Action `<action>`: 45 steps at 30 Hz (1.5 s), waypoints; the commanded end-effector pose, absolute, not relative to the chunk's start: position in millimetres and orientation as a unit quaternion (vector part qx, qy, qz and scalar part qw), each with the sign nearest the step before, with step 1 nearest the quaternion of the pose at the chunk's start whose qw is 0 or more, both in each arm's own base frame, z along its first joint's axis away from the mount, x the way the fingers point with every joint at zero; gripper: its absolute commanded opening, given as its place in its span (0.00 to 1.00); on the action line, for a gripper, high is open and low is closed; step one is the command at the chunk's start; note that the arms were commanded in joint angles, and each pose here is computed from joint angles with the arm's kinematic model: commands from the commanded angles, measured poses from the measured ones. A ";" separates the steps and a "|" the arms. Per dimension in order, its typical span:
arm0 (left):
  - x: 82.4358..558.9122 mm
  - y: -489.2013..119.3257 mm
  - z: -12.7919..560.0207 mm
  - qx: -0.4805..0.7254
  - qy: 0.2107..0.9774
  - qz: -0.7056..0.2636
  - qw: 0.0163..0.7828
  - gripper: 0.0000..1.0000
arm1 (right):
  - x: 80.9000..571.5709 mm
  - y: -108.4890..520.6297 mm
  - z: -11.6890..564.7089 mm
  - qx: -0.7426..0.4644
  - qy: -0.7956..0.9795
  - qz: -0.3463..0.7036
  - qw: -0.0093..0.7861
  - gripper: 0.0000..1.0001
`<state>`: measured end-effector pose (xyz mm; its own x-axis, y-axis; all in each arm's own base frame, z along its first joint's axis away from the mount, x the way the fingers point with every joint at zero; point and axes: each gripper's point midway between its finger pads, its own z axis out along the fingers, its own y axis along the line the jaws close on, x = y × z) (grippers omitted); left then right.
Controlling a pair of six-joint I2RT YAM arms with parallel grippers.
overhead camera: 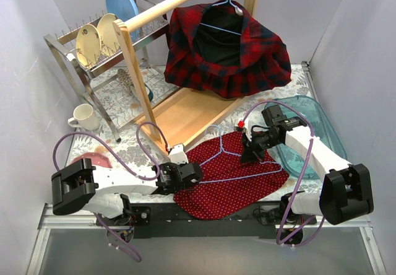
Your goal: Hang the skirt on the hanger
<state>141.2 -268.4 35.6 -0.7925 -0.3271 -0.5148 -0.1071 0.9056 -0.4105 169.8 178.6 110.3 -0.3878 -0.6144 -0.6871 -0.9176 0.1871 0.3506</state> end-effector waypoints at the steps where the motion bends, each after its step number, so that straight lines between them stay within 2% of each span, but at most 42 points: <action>1: 152.3 -284.5 90.2 -0.120 0.901 -0.243 0.340 0.05 | 170.5 172.5 104.3 -0.525 0.744 0.358 0.206 0.01; 8: 147.4 -287.5 155.5 -0.112 0.878 -0.315 0.344 0.00 | 180.0 165.7 102.1 -0.527 0.750 0.330 0.225 0.01; 18: 129.9 -250.5 188.7 -0.123 0.873 -0.342 0.324 0.00 | 212.2 144.9 105.4 -0.524 0.750 0.294 0.278 0.01; 23: 125.3 -241.6 209.7 -0.114 0.862 -0.367 0.330 0.00 | 223.0 136.1 107.2 -0.525 0.740 0.309 0.285 0.01; 28: 116.2 -229.8 198.0 -0.109 0.877 -0.350 0.311 0.00 | 218.4 136.0 109.1 -0.533 0.727 0.332 0.276 0.01; 31: 104.1 -227.0 162.2 -0.111 0.898 -0.328 0.272 0.37 | 212.7 138.9 108.3 -0.531 0.723 0.349 0.272 0.01; 32: 100.9 -226.8 149.9 -0.105 0.905 -0.319 0.263 0.57 | 211.0 140.7 108.9 -0.530 0.721 0.355 0.272 0.01; 33: 98.4 -231.7 150.4 -0.082 0.905 -0.325 0.261 0.63 | 210.7 140.8 108.6 -0.528 0.721 0.357 0.271 0.01; 36: 100.7 -250.1 184.6 -0.023 0.892 -0.353 0.282 0.67 | 210.6 140.6 105.7 -0.525 0.724 0.358 0.269 0.01; 39: 104.6 -273.5 222.4 0.078 0.867 -0.373 0.322 0.65 | 210.4 140.4 102.9 -0.523 0.726 0.360 0.264 0.01; 40: 96.2 -284.8 227.2 0.150 0.854 -0.383 0.320 0.65 | 210.2 140.7 102.5 -0.524 0.726 0.360 0.264 0.01; 43: 87.2 -331.4 228.3 0.246 0.829 -0.397 0.306 0.65 | 209.4 141.3 101.8 -0.521 0.726 0.363 0.262 0.01; 44: 82.0 -351.0 206.4 0.307 0.823 -0.369 0.304 0.65 | 209.1 141.4 101.5 -0.519 0.727 0.366 0.261 0.01; 45: 80.9 -366.5 212.7 0.337 0.808 -0.364 0.317 0.67 | 208.4 141.5 102.0 -0.518 0.727 0.367 0.260 0.01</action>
